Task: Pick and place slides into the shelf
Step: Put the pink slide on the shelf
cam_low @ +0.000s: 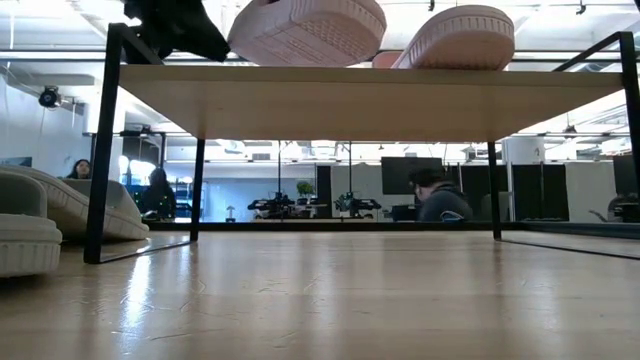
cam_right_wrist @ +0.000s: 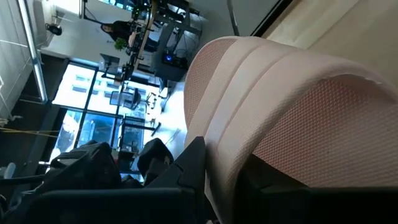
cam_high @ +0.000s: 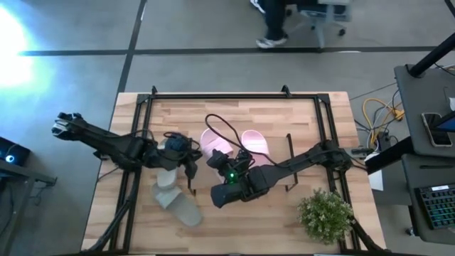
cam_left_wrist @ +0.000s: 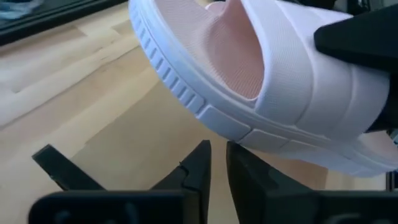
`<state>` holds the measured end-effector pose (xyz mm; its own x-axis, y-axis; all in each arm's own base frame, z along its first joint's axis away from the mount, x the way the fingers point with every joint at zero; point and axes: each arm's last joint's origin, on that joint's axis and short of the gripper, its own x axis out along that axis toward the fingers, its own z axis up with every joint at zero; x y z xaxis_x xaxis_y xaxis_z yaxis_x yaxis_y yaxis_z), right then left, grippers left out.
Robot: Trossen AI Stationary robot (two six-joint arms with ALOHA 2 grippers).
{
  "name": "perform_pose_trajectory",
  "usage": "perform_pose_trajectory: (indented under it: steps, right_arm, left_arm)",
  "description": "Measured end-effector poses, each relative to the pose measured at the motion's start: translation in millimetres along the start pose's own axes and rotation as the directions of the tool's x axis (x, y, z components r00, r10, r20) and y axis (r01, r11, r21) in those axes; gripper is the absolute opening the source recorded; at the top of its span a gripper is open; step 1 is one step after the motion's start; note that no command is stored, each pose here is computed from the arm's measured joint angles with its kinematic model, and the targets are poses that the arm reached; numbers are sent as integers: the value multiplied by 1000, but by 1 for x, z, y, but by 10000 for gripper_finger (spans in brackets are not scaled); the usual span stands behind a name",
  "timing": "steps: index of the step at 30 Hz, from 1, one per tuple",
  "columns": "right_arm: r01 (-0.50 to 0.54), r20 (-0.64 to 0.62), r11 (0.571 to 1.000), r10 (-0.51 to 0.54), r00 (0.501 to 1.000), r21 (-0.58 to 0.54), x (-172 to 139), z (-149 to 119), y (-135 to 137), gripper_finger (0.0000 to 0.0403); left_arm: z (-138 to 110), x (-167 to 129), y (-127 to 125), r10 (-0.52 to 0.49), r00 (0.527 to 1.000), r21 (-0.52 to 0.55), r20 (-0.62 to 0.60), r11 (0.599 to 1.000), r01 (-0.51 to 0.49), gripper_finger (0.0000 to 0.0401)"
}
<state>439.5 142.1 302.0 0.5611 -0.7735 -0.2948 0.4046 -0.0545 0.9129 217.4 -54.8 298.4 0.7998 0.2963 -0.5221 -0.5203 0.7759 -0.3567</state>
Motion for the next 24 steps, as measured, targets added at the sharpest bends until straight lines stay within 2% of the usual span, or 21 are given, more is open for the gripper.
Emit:
perform_pose_trajectory:
  steps: [5,9,13,24]
  right_arm:
    - [25,-1,1000,-25,1000,-15,0,3,-3,85]
    - [99,-61,993,-95,994,69,0,5,-6,121]
    - [151,-106,987,-146,984,46,-2,10,-5,145]
    - [124,-274,977,-168,947,-172,-26,11,18,156]
  left_arm:
    - [4,2,2,5,1000,23,14,1000,-5,61]
    - [7,4,4,5,1000,46,6,999,-5,77]
    - [9,6,5,-1,1000,41,5,999,1,81]
    - [10,24,7,28,999,21,-16,999,-27,82]
